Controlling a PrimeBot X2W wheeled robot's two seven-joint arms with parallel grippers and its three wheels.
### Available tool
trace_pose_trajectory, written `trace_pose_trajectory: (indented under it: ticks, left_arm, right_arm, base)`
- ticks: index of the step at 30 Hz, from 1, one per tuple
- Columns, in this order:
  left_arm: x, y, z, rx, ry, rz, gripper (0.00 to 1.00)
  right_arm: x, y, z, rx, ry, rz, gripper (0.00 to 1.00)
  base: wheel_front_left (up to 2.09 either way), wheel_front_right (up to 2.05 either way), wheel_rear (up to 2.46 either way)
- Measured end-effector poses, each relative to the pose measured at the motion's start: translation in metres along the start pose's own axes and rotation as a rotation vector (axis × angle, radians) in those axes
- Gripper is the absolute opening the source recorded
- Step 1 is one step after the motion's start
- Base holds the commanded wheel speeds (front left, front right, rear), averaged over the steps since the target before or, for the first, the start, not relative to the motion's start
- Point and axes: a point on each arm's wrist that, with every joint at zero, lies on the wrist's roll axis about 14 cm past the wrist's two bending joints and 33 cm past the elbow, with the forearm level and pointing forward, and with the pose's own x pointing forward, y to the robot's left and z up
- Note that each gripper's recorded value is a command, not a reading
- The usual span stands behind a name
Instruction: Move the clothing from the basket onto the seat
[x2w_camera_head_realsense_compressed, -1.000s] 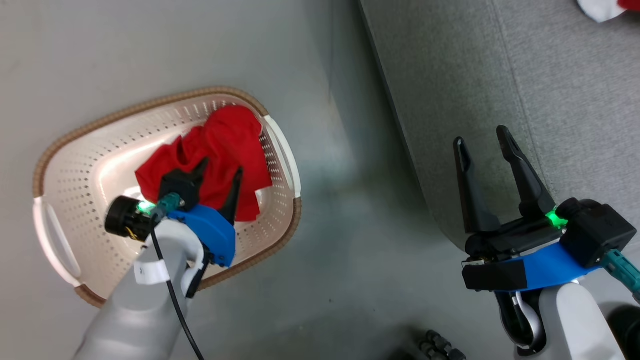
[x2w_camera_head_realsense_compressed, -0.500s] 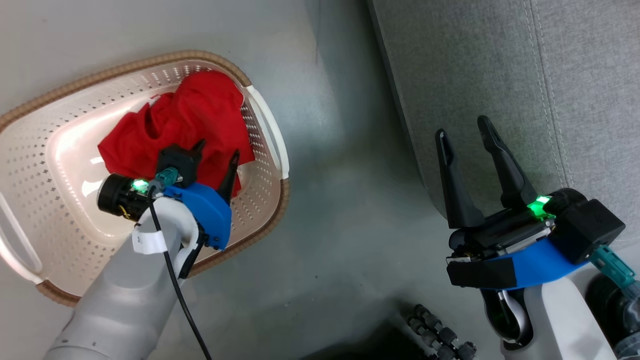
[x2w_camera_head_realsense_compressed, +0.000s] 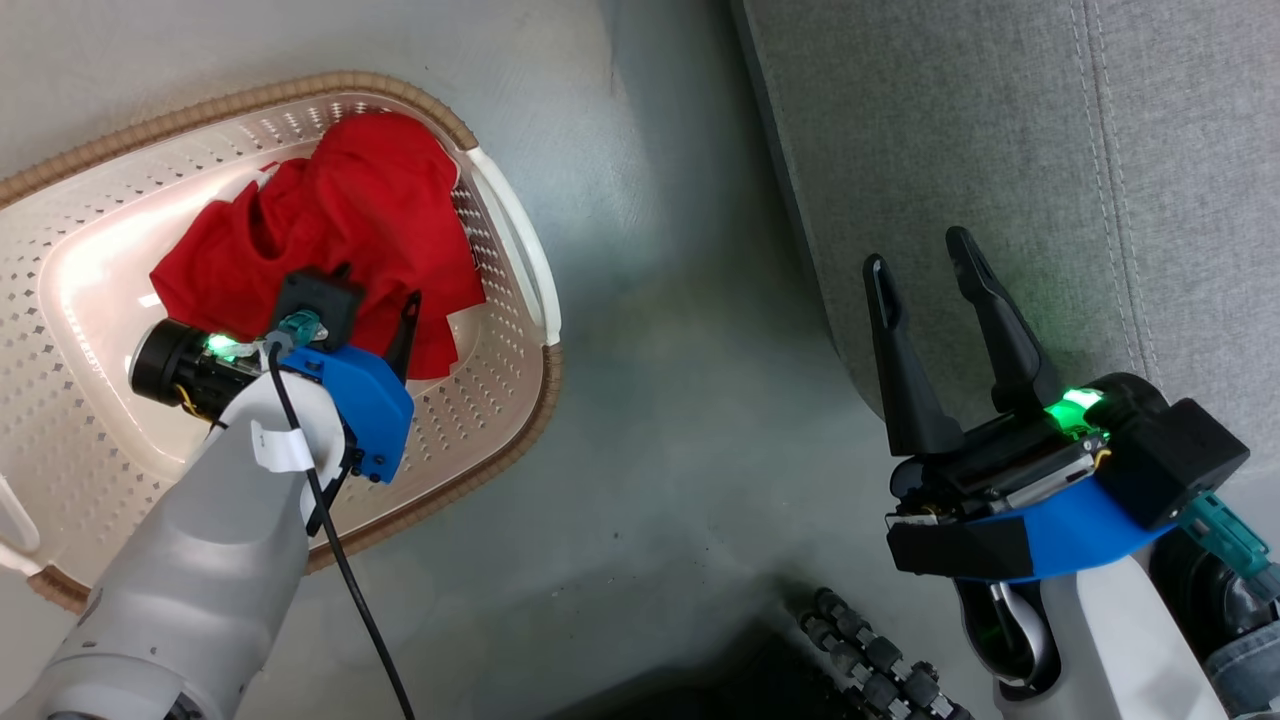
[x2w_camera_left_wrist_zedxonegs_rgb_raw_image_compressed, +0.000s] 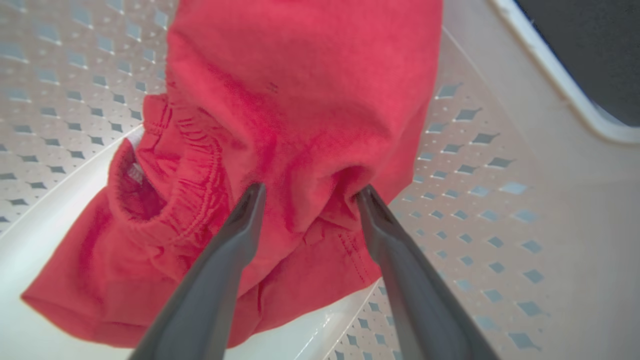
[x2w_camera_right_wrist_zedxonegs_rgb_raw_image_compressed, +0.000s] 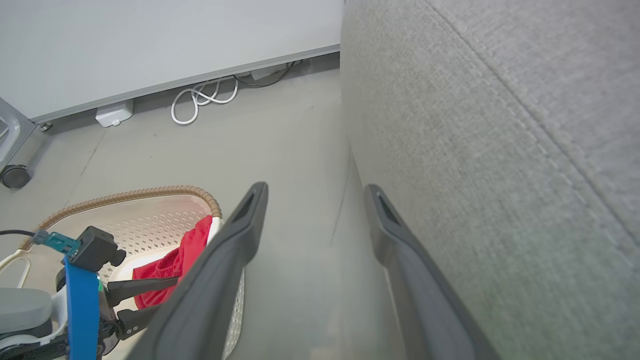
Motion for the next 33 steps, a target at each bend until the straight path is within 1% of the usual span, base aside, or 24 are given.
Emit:
trace_pose_trajectory:
  ticks: [5, 6, 7, 8, 15, 22, 28, 33]
  left_arm:
    - [0.003, 0.002, -0.001, -0.005, 0.009, 0.017, 1.0]
    - [0.003, 0.002, -0.001, -0.005, 0.009, 0.017, 0.84]
    - [0.003, 0.002, 0.0, -0.007, 0.005, 0.017, 0.29]
    - [0.004, 0.001, 0.001, -0.007, 0.003, 0.016, 0.0]
    - [0.005, 0.002, 0.007, -0.041, -0.018, 0.027, 0.0]
    - [0.003, 0.004, 0.012, -0.048, -0.033, 0.028, 0.0]
    - [-0.001, 0.0, 0.021, -0.067, -0.061, 0.028, 0.0]
    - [-0.015, -0.002, 0.039, -0.085, -0.116, 0.039, 0.0]
  right_arm:
    - [-0.002, 0.0, -0.003, 0.004, 0.008, -0.001, 1.0]
    - [-0.002, 0.0, -0.003, 0.004, 0.008, -0.001, 1.0]
    - [-0.002, 0.001, -0.004, 0.006, 0.009, -0.001, 1.0]
    - [-0.002, 0.001, -0.004, 0.008, 0.01, -0.001, 1.0]
    - [-0.003, 0.002, -0.004, 0.015, 0.008, 0.001, 1.0]
    - [-0.003, 0.003, -0.001, 0.016, 0.0, 0.003, 1.0]
    - [-0.001, 0.006, 0.007, 0.018, -0.023, 0.015, 1.0]
    - [0.0, 0.012, 0.02, 0.008, -0.06, 0.035, 1.0]
  base:
    - [0.0, 0.0, 0.0]
    - [0.0, 0.0, 0.0]
    - [0.0, 0.0, 0.0]
    - [0.0, 0.0, 0.0]
    - [0.0, 0.0, 0.0]
    - [0.0, 0.0, 0.0]
    - [0.0, 0.0, 0.0]
    - [0.0, 0.0, 0.0]
